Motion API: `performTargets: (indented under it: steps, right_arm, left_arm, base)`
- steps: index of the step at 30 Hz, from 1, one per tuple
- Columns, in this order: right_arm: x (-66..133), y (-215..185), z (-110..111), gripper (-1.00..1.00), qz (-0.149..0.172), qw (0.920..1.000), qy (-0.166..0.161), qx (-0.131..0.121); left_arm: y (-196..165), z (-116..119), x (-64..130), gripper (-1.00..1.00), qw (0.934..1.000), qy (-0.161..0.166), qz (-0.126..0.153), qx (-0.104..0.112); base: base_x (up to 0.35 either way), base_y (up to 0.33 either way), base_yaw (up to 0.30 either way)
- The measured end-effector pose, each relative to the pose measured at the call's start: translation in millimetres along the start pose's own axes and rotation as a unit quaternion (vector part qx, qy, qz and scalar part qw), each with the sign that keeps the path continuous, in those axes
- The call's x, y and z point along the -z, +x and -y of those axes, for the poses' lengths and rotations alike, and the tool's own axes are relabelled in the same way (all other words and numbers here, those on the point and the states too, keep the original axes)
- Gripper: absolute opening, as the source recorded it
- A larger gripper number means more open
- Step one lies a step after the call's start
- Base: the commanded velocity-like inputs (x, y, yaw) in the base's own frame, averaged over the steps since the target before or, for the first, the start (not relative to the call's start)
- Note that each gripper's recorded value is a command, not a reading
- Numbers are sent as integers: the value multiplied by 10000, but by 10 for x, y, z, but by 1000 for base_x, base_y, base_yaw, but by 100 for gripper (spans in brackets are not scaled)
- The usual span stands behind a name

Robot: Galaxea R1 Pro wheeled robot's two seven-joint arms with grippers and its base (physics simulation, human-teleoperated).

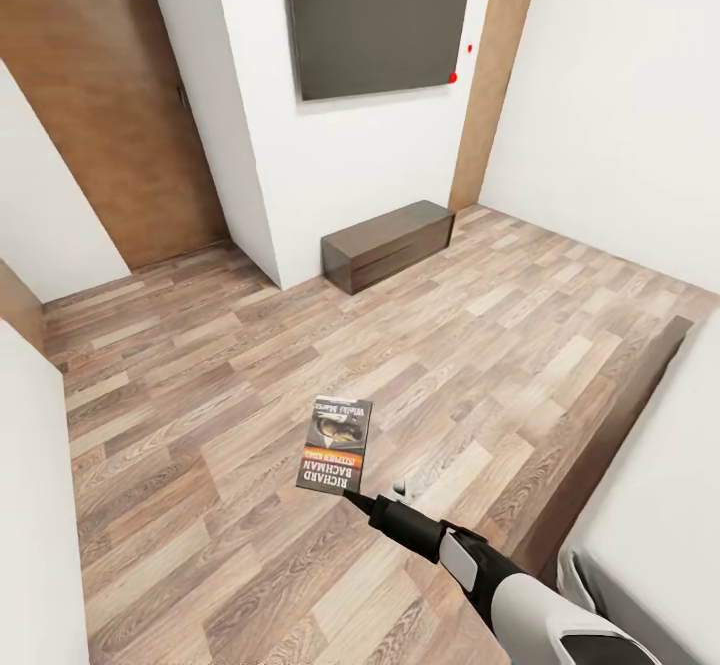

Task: In the bedroom, move the book from the bed onto either nightstand, and place the two sandals side by side next to the bed.

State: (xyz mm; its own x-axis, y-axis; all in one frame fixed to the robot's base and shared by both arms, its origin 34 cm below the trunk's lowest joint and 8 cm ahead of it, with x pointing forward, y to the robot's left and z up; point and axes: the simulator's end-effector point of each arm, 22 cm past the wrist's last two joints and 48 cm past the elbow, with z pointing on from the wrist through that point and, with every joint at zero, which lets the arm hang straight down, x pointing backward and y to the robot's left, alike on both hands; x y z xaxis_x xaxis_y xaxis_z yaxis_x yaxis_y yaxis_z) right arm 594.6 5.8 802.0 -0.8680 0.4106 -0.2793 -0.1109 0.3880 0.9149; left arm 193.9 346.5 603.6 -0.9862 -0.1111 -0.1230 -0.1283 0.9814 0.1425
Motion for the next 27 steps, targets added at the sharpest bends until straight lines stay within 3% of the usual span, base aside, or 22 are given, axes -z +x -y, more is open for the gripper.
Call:
performTargets:
  steps: [6, 13, 27]
  right_arm:
    - [2, 68, 35, -100, -130, 9999, 39, 75]
    - [-3, 124, 46, -100, -230, 9996, 59, 134]
    - [5, 120, 65, -100, -140, 9995, 73, 264]
  left_arm:
    - [-93, 28, 4, 100, 9997, 15, 255, 21]
    - [-123, 29, 7, 100, 9994, 9, 343, 39]
    - [-202, 31, 15, 100, 9986, 11, 536, 41]
  base:
    - [60, 39, 152]
    - [172, 148, 47]
    - [96, 86, 5]
